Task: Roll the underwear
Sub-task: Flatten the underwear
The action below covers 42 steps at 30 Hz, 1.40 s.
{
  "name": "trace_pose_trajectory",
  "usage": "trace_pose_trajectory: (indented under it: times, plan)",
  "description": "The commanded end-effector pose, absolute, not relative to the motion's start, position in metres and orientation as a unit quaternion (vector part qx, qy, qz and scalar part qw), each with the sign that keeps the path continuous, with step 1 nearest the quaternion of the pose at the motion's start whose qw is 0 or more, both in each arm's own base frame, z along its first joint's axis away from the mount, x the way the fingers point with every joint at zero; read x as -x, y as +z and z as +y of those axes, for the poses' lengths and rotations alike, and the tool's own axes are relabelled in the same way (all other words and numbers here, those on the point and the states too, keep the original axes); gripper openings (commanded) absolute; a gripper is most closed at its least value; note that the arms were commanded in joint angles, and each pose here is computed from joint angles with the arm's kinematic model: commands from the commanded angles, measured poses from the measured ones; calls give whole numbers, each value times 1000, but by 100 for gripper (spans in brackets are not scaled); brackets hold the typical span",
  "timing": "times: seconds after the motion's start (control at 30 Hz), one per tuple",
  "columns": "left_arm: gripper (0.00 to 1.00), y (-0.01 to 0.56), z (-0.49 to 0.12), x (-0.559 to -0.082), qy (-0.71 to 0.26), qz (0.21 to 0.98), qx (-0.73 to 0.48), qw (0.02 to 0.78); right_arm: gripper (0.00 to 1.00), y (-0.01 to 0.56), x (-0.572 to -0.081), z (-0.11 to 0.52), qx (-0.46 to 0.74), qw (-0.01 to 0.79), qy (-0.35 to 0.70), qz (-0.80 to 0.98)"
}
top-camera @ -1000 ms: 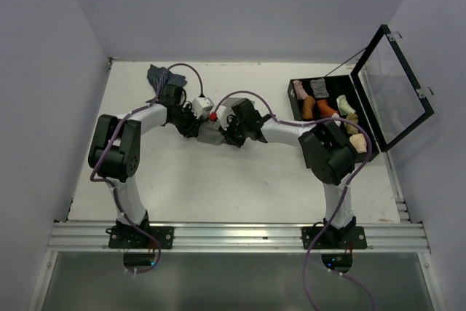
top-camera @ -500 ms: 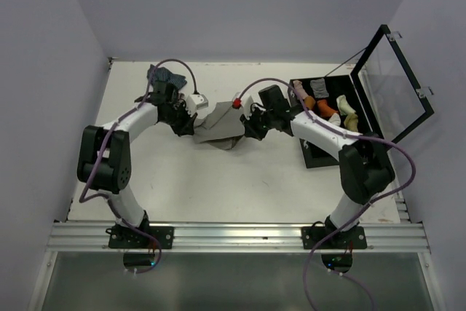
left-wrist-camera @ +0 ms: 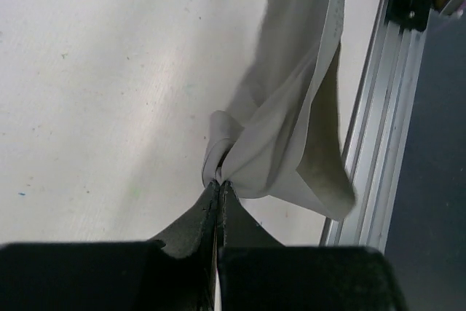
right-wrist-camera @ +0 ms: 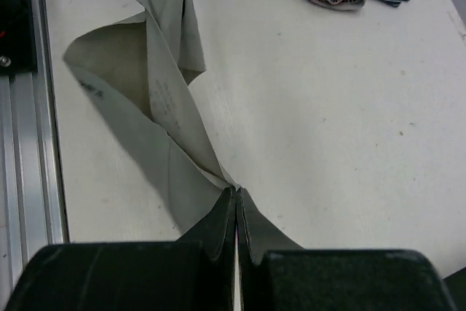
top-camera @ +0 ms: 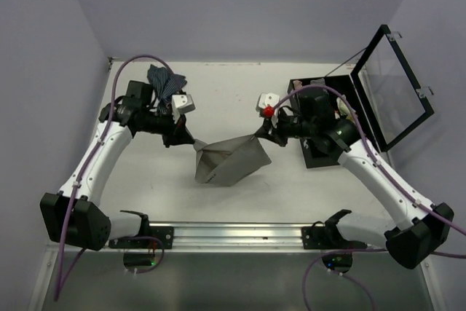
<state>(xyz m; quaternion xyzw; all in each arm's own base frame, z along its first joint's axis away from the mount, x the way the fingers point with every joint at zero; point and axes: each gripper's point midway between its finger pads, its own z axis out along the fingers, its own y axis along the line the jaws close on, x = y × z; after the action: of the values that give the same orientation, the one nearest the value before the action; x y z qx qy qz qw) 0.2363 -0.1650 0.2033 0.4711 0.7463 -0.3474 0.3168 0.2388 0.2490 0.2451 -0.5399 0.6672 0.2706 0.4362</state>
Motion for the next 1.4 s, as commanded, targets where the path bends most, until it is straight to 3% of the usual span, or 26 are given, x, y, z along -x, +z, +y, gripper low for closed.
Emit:
trace_pose_trajectory:
  times: [0.0, 0.13, 0.27, 0.3, 0.33, 0.37, 0.4, 0.43, 0.53, 0.67, 0.83, 1.13, 1.37]
  plan:
    - [0, 255, -184, -273, -401, 750, -383, 360, 0, 240, -276, 246, 504, 429, 283, 694]
    - [0, 260, -192, -362, -391, 790, -261, 393, 0, 198, -372, 241, 445, 384, 297, 752]
    - [0, 204, -204, -466, -390, 826, -164, 373, 1, 138, -442, 244, 399, 305, 301, 811]
    - [6, 194, -206, -480, -393, 829, -149, 368, 10, 120, -455, 244, 380, 281, 294, 830]
    - [20, 185, -204, -492, -382, 831, -155, 373, 19, 133, -476, 238, 351, 283, 284, 846]
    - [33, 163, -201, -504, -362, 845, -151, 365, 28, 101, -482, 233, 327, 246, 281, 868]
    - [50, 169, -194, -519, -330, 850, -152, 381, 30, 104, -488, 229, 315, 252, 273, 873]
    - [55, 168, -186, -525, -316, 854, -152, 384, 34, 95, -490, 223, 313, 261, 258, 876]
    - [60, 172, -150, -526, -261, 863, -147, 408, 36, 111, -486, 203, 303, 294, 215, 881]
    - [57, 169, -130, -489, -214, 852, -209, 430, 33, 117, -458, 204, 287, 292, 231, 882]
    - [53, 119, -161, -433, -233, 856, -288, 359, 31, 107, -429, 239, 302, 267, 251, 880]
    - [56, 79, -188, -413, -212, 861, -323, 332, 35, 77, -469, 229, 243, 288, 124, 918]
    - [57, 70, -188, -403, -210, 854, -345, 328, 34, 57, -485, 227, 224, 294, 105, 923]
